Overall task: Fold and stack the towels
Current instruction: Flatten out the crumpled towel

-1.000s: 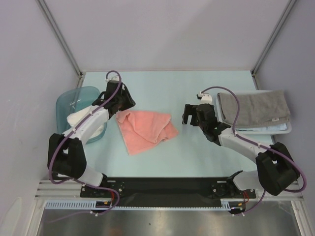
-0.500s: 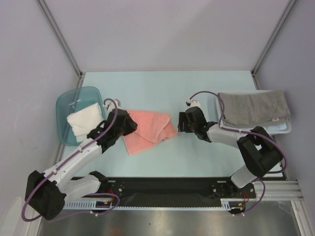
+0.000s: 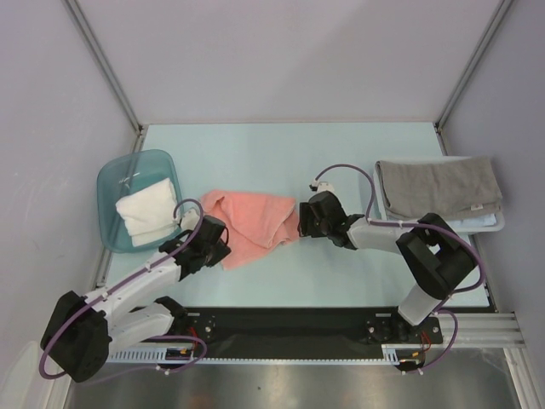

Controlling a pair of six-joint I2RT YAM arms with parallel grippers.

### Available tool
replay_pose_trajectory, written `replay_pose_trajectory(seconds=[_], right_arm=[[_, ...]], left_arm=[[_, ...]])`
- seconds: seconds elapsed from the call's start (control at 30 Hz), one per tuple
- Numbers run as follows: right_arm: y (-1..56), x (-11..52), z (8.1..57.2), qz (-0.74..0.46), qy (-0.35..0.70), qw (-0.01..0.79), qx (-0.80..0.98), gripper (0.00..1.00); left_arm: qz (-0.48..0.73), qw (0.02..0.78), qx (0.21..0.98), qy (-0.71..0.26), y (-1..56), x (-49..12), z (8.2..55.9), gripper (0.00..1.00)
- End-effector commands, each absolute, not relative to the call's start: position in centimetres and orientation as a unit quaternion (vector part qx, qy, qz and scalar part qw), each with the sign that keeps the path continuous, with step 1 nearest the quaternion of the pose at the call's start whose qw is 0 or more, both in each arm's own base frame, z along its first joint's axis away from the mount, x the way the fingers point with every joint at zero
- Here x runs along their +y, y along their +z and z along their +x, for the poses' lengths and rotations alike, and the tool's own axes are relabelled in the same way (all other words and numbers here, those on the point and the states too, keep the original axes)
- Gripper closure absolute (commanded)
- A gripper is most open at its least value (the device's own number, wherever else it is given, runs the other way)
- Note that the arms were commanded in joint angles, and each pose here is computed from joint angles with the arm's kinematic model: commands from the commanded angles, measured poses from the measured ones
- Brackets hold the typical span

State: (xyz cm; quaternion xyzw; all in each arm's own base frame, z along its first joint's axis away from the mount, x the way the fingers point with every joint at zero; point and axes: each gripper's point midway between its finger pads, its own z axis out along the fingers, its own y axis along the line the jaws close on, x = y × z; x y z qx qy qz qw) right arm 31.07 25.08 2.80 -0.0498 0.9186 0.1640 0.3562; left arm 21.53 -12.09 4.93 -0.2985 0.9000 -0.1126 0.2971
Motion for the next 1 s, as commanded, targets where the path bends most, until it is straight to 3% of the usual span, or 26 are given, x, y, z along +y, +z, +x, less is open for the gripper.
replay_pose_trajectory(seconds=[0.0, 0.3, 0.5, 0.6, 0.83, 0.97], right_arm=[[3.2, 26.3, 31.7, -0.041, 0.176, 0.362, 0.915, 0.37], [2.7, 27.0, 31.2, -0.046, 0.177, 0.354, 0.917, 0.39], [2.5, 27.0, 31.0, -0.046, 0.175, 0.352, 0.918, 0.46], [2.4, 26.9, 31.0, -0.048, 0.172, 0.351, 0.919, 0.52], [3.0, 26.9, 31.3, -0.049, 0.169, 0.355, 0.918, 0.81], [3.7, 27.0, 31.5, -0.049, 0.170, 0.360, 0.916, 0.92]], left_arm=[[-0.328, 0.300, 0.889, -0.105, 4.4, -11.7, 21.6, 0.64], [-0.340, 0.270, 0.897, -0.082, 1.5, -11.2, 20.4, 0.60], [-0.339, 0.265, 0.899, -0.079, 0.5, -11.3, 20.3, 0.59], [-0.337, 0.267, 0.899, -0.085, 0.6, -11.5, 20.5, 0.63], [-0.326, 0.274, 0.900, -0.093, 1.7, -11.7, 20.8, 0.80], [-0.314, 0.287, 0.900, -0.094, 2.6, -11.6, 21.1, 0.90]])
